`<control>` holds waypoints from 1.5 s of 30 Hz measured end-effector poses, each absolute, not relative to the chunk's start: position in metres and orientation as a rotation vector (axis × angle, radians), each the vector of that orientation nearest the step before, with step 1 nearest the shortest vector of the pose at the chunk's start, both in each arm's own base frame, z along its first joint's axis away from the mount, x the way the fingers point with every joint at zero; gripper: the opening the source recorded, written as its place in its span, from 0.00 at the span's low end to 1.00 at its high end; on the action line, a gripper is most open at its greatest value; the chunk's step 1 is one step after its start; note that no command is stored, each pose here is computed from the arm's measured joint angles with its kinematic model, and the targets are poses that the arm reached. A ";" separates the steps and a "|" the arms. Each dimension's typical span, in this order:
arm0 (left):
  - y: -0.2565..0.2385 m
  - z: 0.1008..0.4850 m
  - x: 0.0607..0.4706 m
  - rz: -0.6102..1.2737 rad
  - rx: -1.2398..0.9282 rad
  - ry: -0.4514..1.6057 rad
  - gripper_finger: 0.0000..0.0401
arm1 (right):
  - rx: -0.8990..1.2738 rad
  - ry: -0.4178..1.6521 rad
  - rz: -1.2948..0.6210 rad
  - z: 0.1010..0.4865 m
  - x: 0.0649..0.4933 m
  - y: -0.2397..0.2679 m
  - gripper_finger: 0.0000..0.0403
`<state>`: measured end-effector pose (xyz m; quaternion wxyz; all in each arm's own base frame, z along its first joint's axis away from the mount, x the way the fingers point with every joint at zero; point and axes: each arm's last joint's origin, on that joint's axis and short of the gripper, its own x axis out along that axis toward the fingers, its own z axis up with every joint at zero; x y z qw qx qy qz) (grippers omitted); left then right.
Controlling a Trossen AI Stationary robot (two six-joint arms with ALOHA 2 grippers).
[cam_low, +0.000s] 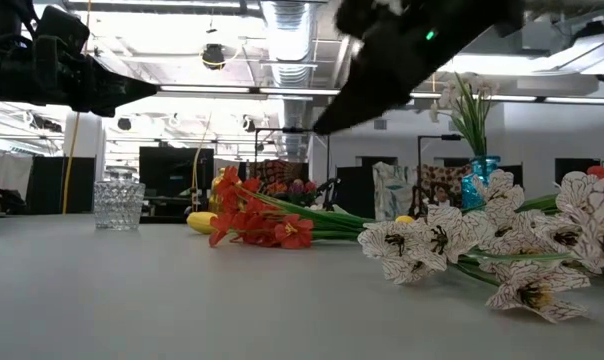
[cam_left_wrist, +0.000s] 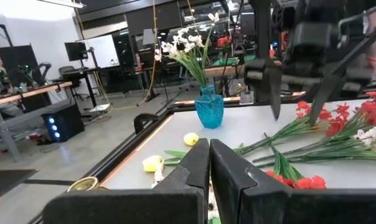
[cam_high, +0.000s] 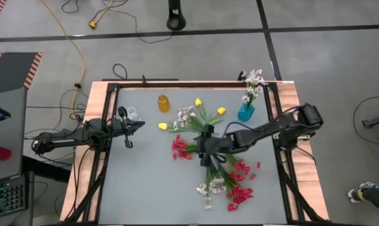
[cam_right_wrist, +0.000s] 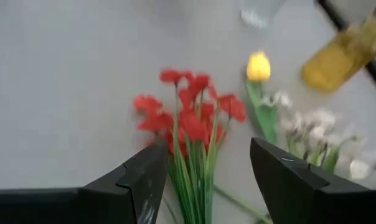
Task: Sort flowers into vase by color
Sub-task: Put the top red flowers into the yellow vase
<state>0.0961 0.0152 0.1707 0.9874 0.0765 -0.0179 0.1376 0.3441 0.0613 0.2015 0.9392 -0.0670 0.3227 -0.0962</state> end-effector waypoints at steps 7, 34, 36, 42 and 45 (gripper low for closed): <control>0.015 0.171 0.096 0.276 0.141 -0.038 0.00 | -0.072 0.891 -0.198 0.172 0.361 0.042 0.63; 0.015 0.171 0.096 0.276 0.139 -0.038 0.00 | 0.061 1.071 -0.086 0.144 0.361 0.025 0.15; 0.015 0.171 0.096 0.273 0.129 -0.047 0.00 | 0.064 1.068 -0.087 0.145 0.361 0.025 0.08; 0.014 0.176 0.096 0.248 0.090 -0.104 0.00 | 0.069 1.010 -0.079 0.161 0.360 0.026 0.08; 0.014 0.178 0.096 0.236 0.089 -0.127 0.01 | 0.075 0.946 -0.075 0.177 0.359 0.026 0.10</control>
